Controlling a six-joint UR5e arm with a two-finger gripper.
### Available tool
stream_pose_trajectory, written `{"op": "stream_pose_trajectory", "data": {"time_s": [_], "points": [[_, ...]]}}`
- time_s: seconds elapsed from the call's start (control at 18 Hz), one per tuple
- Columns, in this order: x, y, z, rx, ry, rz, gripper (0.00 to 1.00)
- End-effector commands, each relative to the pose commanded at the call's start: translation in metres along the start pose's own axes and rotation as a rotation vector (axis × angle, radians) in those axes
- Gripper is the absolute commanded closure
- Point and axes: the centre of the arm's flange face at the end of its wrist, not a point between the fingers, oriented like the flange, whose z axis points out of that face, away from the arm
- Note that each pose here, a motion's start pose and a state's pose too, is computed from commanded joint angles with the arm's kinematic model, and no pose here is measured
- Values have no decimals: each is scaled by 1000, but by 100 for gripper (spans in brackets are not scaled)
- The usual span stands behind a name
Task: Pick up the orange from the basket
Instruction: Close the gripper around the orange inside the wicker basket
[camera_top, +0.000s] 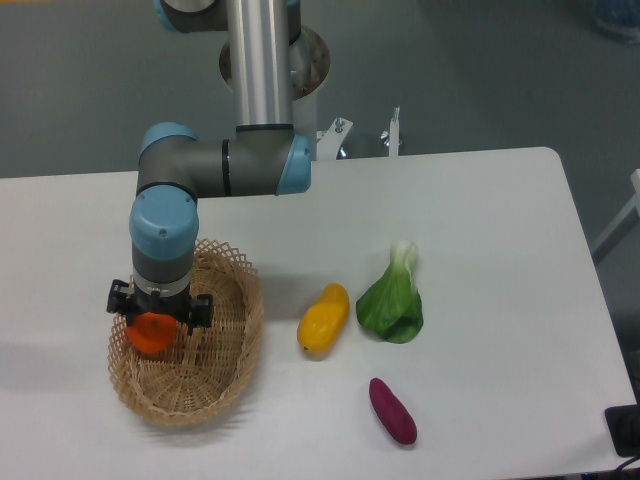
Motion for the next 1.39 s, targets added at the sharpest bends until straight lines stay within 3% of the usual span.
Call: {"op": "stream_pose_trajectory", "data": {"time_s": [0.56,0.72,1.17,1.39], "points": [[1,0,4,-3,19,-5,0],[1,3,3,-5,18,-8,29],[0,1,-3,6,10,-3,36],[-13,-5,-36,59,-33,-6,36]]}}
